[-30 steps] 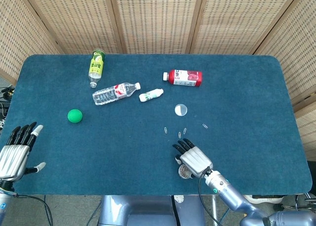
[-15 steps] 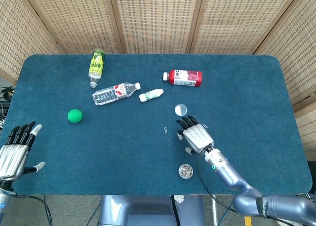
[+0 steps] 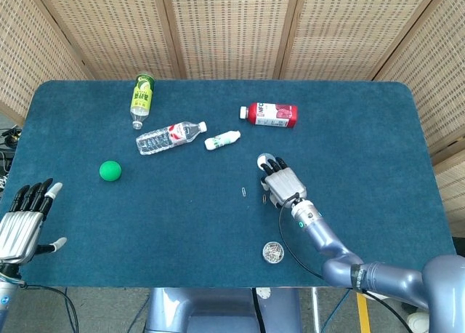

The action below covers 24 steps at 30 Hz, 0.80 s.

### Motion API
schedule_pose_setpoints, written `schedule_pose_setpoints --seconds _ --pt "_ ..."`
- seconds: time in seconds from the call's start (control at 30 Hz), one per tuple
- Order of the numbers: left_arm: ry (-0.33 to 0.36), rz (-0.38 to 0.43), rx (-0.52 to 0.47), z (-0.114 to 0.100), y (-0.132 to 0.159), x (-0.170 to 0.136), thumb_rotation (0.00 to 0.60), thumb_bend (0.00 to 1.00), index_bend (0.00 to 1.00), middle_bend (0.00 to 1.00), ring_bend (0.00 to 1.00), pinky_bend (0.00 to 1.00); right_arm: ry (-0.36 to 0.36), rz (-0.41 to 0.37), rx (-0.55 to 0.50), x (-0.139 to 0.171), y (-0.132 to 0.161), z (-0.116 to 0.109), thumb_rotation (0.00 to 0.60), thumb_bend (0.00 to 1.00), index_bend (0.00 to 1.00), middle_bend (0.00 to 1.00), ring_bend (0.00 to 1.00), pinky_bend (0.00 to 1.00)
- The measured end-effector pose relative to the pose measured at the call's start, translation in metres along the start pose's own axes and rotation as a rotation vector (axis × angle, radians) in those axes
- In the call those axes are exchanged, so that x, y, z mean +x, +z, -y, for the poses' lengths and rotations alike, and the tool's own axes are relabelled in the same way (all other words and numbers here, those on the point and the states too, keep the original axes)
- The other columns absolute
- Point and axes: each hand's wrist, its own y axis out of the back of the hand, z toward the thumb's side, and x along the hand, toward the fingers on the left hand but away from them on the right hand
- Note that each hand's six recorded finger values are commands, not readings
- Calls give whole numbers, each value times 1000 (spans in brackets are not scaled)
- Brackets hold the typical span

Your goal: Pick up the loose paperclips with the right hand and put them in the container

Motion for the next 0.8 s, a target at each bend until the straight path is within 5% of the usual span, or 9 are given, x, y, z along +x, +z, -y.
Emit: schedule_pose_setpoints --seconds 0.27,0.8 --pt "-1 -2 -3 0 0 0 600 0 0 0 0 0 4 12 50 -5 2 3 600 802 433 84 0 0" --pt "-2 -3 -3 0 0 0 600 0 0 0 0 0 55 68 82 -15 -2 16 600 829 433 77 0 0"
